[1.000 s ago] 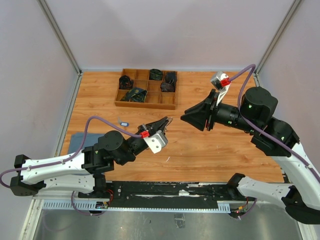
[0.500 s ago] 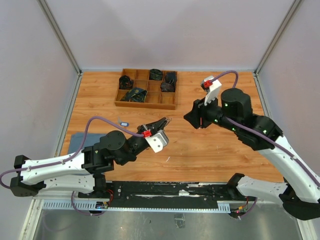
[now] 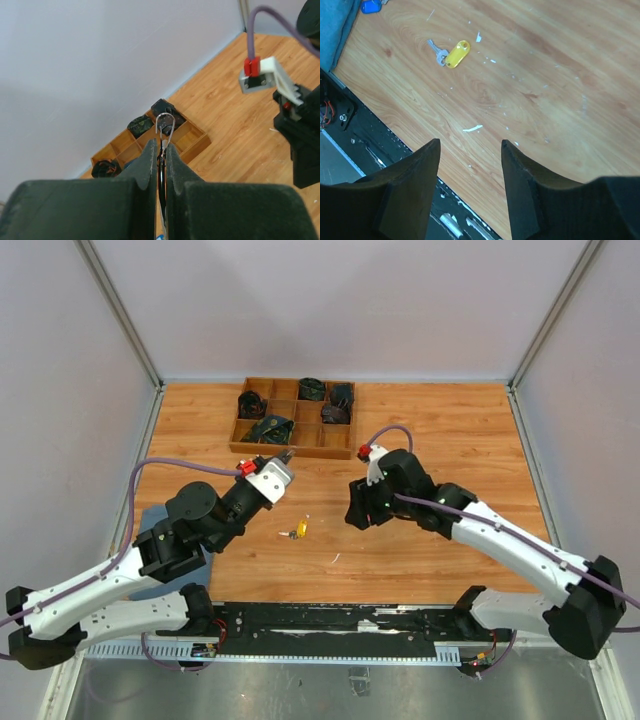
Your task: Put the keys on the keyring
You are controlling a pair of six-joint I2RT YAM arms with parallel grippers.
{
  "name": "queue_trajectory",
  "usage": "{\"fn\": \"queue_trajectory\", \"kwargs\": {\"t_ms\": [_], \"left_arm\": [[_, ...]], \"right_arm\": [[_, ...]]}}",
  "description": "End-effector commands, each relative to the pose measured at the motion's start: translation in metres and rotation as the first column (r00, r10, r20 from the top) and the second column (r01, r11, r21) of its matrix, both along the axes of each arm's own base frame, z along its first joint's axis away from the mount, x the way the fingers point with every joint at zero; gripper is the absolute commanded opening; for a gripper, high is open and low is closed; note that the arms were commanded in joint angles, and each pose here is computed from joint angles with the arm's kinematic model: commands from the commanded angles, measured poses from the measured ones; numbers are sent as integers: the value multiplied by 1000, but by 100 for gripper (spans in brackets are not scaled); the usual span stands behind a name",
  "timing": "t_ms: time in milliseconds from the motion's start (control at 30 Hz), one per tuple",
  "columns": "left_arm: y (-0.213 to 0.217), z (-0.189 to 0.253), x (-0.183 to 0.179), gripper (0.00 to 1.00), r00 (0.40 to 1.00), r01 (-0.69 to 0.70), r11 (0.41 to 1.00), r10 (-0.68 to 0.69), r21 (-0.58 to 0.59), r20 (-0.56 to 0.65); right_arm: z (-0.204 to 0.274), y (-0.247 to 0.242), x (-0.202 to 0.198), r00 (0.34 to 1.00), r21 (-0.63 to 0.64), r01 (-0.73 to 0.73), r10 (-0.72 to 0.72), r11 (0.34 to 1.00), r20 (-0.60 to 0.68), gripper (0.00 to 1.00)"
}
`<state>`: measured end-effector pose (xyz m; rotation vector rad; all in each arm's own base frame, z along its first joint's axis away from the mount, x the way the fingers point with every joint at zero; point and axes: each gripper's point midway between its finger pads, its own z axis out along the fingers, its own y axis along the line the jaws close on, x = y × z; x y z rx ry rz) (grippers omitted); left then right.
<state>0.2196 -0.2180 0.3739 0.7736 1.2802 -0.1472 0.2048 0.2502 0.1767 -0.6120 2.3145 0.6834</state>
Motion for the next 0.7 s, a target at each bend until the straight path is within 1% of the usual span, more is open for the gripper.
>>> {"fn": "queue_trajectory", "kwargs": {"t_ms": [0,167,300,400,500,667], "left_arm": [[10,11,-5,0,1000,2,999,-3,-39,-3],[19,13,-7,1,1000,-14,999,14,-51,-11],[22,15,-10,0,1000,-13,998,12,-62,-21],[26,18,-11,1,1000,-17,998,15,-68,-24],[30,21,-12,1,999,-23,997,21,-70,-26],[33,23,-13,1,999,-28,997,26,-72,-31]], "right_arm": [[-7,44,5,996,169,-90,92,982,-5,54],[-47,88,-9,970,150,-237,244,960,-23,53],[-76,116,-12,940,127,-325,335,937,-60,50],[-93,130,-5,932,119,-342,352,932,-82,48],[-101,141,3,929,119,-351,361,929,-77,46],[-115,153,8,920,113,-369,380,923,-99,40]]}}
